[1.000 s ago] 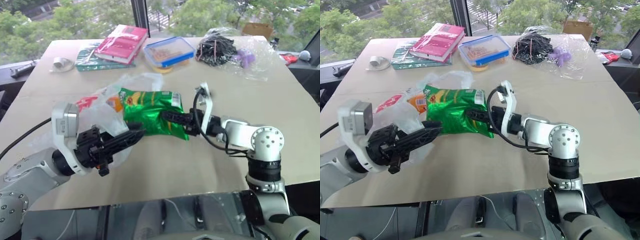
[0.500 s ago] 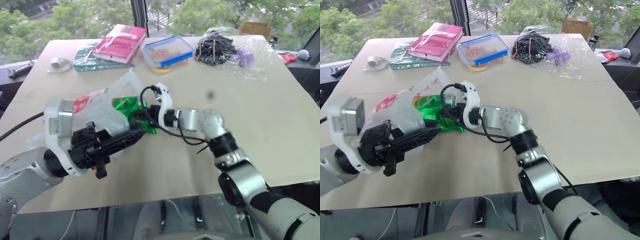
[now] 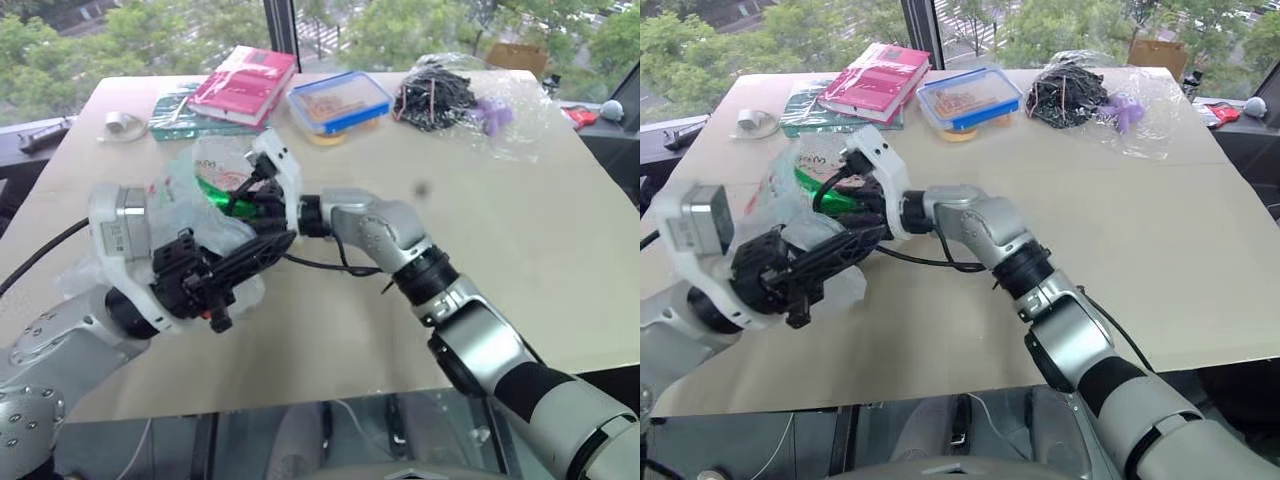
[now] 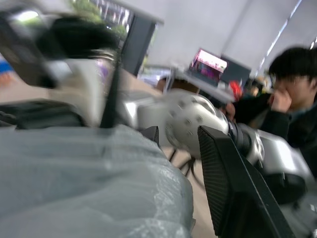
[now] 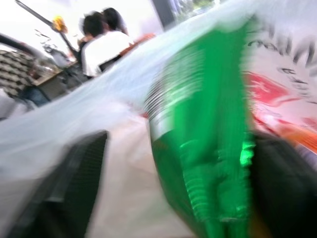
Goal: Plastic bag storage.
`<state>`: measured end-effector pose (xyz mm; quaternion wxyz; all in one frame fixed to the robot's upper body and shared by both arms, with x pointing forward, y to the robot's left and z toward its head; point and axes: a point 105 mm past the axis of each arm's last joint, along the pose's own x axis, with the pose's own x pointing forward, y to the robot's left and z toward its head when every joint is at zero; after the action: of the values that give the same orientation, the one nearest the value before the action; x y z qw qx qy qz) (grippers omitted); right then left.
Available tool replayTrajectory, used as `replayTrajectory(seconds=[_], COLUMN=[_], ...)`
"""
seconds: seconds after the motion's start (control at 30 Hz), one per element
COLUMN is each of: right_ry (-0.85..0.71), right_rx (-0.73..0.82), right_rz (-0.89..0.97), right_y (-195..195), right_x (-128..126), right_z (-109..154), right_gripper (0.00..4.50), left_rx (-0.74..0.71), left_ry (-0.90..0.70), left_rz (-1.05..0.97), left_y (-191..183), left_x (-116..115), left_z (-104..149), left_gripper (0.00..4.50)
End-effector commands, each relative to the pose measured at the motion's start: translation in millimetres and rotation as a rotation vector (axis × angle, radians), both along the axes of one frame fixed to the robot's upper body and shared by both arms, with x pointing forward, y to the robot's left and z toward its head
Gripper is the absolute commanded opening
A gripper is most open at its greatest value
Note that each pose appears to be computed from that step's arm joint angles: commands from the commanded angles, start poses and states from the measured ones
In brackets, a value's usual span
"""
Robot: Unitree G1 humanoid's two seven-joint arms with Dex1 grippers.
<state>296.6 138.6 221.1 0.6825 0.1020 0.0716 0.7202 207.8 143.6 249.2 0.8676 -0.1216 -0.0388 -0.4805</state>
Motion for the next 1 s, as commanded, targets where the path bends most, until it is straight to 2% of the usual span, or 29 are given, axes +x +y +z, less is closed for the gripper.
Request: replayTrajectory(seconds=[0.03,0.07,0.1,0.2,0.23,0.3,0.33,0.4,0.43,0.5,0.53,0.57,0.63,0.67,0.73,0.77,0.83,0.87,0.93,0.97,1.0], right_ry=[0.09,0.082,0.078,0.092,0.044,-0.007,0.074,0.214,0.22,0.13,0.099,0.079,0.043,0.017,-0.095,-0.131,-0.118,-0.153,-0.173,-0.167,-0.175], right_rx=[0.056,0.027,-0.004,-0.07,-0.093,-0.113,-0.057,0.025,-0.004,-0.068,-0.076,-0.018,0.119,0.146,0.098,0.091,0.095,0.077,0.06,0.063,0.061], right_rz=[0.142,0.138,0.129,0.001,-0.009,0.033,0.06,0.103,0.065,-0.073,-0.118,-0.144,-0.253,-0.282,-0.296,-0.252,-0.225,-0.202,-0.235,-0.266,-0.293], right_y=[17,23,30,67,76,78,67,54,66,83,87,81,39,24,3,-7,-17,-19,-24,-29,-38], right_x=[-34,-37,-38,-31,-35,-43,-39,-30,-27,-20,-16,-7,28,36,38,31,22,14,11,13,15], right_z=[9,4,-2,-21,-30,-39,-29,-15,-16,-19,-18,-6,11,13,4,3,3,0,0,1,3], right_gripper=[2.69,1.9,1.64,0.19,0.04,0.04,0.04,0.65,0.97,1.97,2.32,2.76,2.76,2.76,2.76,2.76,2.76,3.31,4.1,4.41,4.41], left_rx=[-0.029,-0.026,-0.026,-0.033,-0.027,0.006,-0.004,-0.038,-0.05,-0.024,-0.013,-0.027,-0.032,-0.03,-0.052,-0.043,-0.05,-0.051,-0.049,-0.047,-0.054], left_ry=[-0.068,-0.073,-0.075,-0.066,-0.057,-0.066,-0.065,-0.057,-0.049,-0.056,-0.061,-0.061,-0.066,-0.068,-0.056,-0.057,-0.045,-0.036,-0.021,-0.016,-0.003], left_rz=[-0.009,-0.016,-0.02,-0.015,-0.02,-0.027,-0.022,0.001,-0.003,-0.026,-0.034,-0.027,0.001,0.01,0.013,0.011,0.016,0.017,0.001,-0.008,-0.02], left_y=[-6,-7,-6,-4,-5,-7,-6,1,2,-3,-4,-3,3,5,7,5,6,7,7,7,8], left_x=[5,5,5,6,6,4,6,13,14,12,12,13,16,18,20,22,27,28,28,27,26], left_z=[13,14,16,16,14,9,10,13,13,10,10,12,12,11,11,9,6,4,0,-1,-3], left_gripper=[1.31,1.31,1.31,1.31,1.31,1.31,1.31,1.31,1.31,1.31,1.31,1.31,1.31,1.31,1.31,1.31,1.31,1.31,1.31,1.31,1.31])
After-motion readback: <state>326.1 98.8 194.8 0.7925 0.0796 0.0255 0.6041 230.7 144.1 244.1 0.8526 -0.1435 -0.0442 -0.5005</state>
